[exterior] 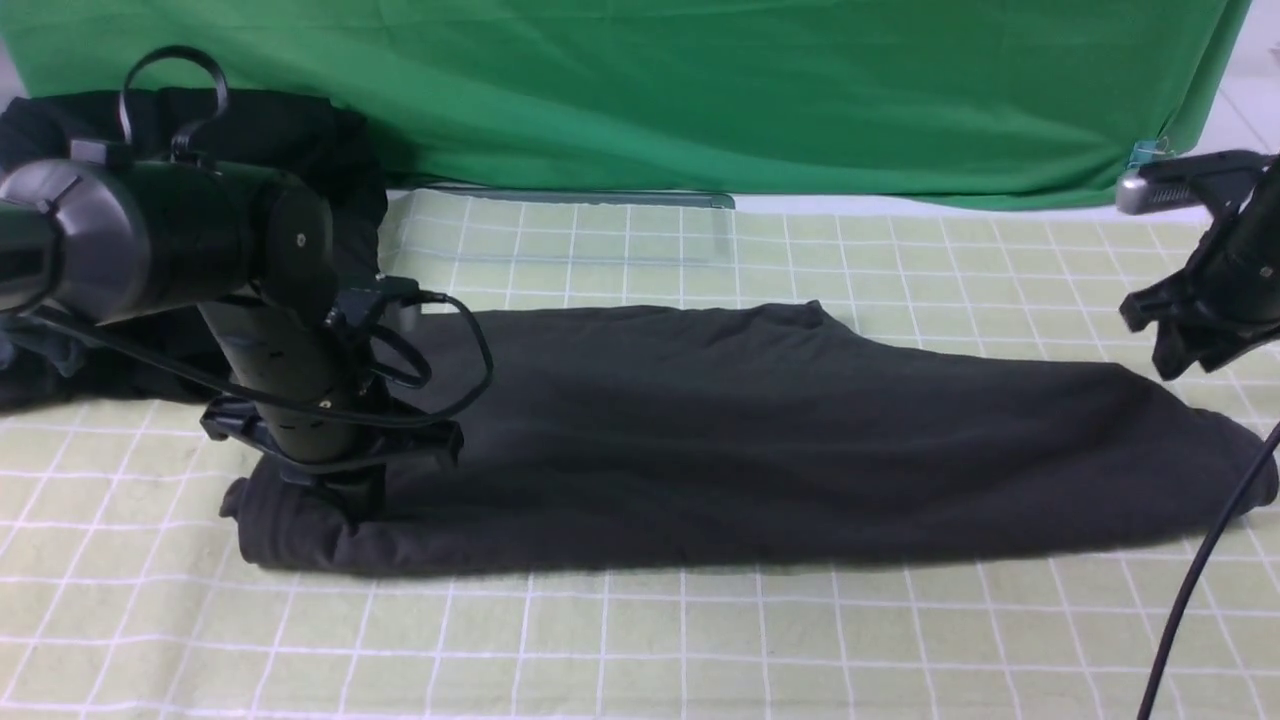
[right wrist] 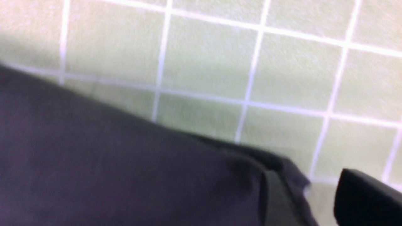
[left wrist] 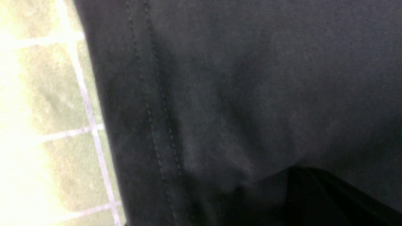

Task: Fold a long-sleeved shirt over a green coffee tablecloth.
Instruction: 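Pull the folded dark garment lengthwise by its ends to straighten it flat on the table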

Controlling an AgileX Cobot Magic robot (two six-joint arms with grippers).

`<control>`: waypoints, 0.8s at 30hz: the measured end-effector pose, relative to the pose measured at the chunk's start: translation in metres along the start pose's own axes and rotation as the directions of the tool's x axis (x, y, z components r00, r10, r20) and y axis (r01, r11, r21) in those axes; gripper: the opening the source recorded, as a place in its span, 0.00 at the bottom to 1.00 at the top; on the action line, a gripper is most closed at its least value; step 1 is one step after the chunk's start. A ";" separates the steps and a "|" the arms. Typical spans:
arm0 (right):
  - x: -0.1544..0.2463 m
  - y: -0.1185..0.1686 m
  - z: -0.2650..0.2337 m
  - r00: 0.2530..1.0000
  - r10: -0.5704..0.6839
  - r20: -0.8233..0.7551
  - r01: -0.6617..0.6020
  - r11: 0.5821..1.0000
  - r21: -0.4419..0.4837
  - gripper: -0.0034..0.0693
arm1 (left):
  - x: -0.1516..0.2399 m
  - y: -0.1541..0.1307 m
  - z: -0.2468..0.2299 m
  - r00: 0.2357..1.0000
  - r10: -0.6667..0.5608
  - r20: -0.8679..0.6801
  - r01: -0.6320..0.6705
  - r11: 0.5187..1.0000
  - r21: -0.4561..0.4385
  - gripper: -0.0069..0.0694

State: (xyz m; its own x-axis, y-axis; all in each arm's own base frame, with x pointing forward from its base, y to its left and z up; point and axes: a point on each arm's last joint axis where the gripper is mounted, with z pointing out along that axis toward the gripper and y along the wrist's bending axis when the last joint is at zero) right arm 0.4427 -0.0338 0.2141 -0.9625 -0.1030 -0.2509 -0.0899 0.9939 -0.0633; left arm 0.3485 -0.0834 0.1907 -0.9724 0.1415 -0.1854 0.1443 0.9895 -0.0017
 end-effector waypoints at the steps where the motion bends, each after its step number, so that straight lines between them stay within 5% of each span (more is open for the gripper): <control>1: 0.000 0.000 -0.004 1.000 0.003 0.000 -0.003 1.000 0.000 0.37 | 0.000 0.000 -0.001 1.000 -0.001 0.002 0.001 1.000 0.000 0.09; 7: 0.018 0.000 -0.064 0.999 0.014 0.037 -0.015 1.000 0.008 0.10 | 0.005 0.001 -0.052 0.991 -0.025 0.128 0.024 1.000 0.014 0.09; 14: 0.071 -0.012 -0.044 0.990 0.115 -0.078 -0.118 0.992 -0.040 0.06 | 0.010 0.002 -0.068 0.986 -0.028 0.161 0.026 0.999 0.019 0.09; 18: 0.094 -0.023 -0.028 0.972 0.189 -0.140 -0.199 0.978 -0.062 0.14 | 0.013 0.003 -0.050 0.986 -0.029 0.164 0.026 0.999 0.019 0.09; 22: 0.094 -0.024 -0.025 0.973 0.204 -0.112 -0.212 0.975 -0.064 0.37 | 0.018 0.009 -0.028 0.991 -0.046 0.126 0.045 0.999 0.011 0.09; 24: 0.091 -0.024 -0.025 0.971 0.226 -0.083 -0.232 0.970 -0.077 0.56 | 0.022 0.020 -0.015 0.994 -0.074 0.085 0.074 0.997 0.001 0.09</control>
State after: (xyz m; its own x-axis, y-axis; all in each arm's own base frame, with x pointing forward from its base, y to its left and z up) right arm 0.3512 -0.0657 0.2173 -0.9757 0.1277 -0.1778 0.1167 0.9906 0.0713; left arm 0.3274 -0.0605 0.2015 -0.9614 0.0650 -0.2674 0.0719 0.9973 -0.0162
